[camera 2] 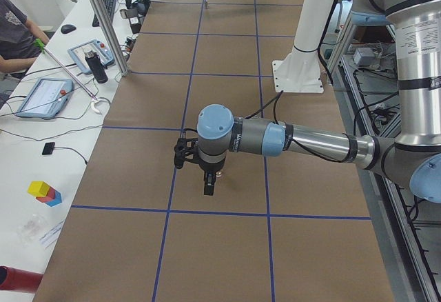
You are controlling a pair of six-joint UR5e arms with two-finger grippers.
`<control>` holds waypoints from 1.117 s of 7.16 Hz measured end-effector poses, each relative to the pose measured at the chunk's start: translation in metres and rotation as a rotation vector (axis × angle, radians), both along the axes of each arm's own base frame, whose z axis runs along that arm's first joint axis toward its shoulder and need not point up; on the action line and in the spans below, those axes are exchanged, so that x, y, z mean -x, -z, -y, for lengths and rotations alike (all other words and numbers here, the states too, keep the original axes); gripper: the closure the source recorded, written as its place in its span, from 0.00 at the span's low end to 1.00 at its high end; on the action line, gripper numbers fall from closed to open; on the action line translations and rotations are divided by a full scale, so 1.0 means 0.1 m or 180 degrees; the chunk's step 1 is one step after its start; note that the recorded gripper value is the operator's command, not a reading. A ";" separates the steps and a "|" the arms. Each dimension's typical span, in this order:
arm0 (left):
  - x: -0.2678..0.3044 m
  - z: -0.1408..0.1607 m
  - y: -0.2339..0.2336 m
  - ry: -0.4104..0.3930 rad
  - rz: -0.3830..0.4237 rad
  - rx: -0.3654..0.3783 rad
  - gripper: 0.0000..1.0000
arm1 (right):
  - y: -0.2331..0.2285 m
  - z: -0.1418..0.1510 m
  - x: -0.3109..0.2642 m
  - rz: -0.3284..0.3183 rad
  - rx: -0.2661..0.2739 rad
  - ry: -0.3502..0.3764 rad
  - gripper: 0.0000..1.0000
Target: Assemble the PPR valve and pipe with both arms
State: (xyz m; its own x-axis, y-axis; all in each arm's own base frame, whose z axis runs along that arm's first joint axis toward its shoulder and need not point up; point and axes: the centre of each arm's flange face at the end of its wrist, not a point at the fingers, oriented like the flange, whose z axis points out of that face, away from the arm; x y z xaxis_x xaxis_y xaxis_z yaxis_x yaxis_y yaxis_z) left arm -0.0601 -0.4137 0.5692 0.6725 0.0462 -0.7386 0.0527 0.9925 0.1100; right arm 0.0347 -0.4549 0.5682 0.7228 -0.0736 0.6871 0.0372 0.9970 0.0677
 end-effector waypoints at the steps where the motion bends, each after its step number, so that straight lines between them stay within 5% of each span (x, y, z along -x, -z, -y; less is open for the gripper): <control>1: -0.02 -0.01 -0.03 -0.0010 -0.0001 0.0016 0.00 | -0.03 -0.03 0.00 0.0014 -0.0051 -0.0001 0.00; 4: -0.16 0.01 -0.04 -0.0061 -0.0007 0.0086 0.00 | -0.11 -0.04 0.04 0.0020 -0.0058 0.0017 0.00; 8: -1.18 0.12 0.22 -0.0064 -0.0080 0.0139 0.01 | -0.14 -0.03 0.18 0.0024 -0.0030 0.0101 0.00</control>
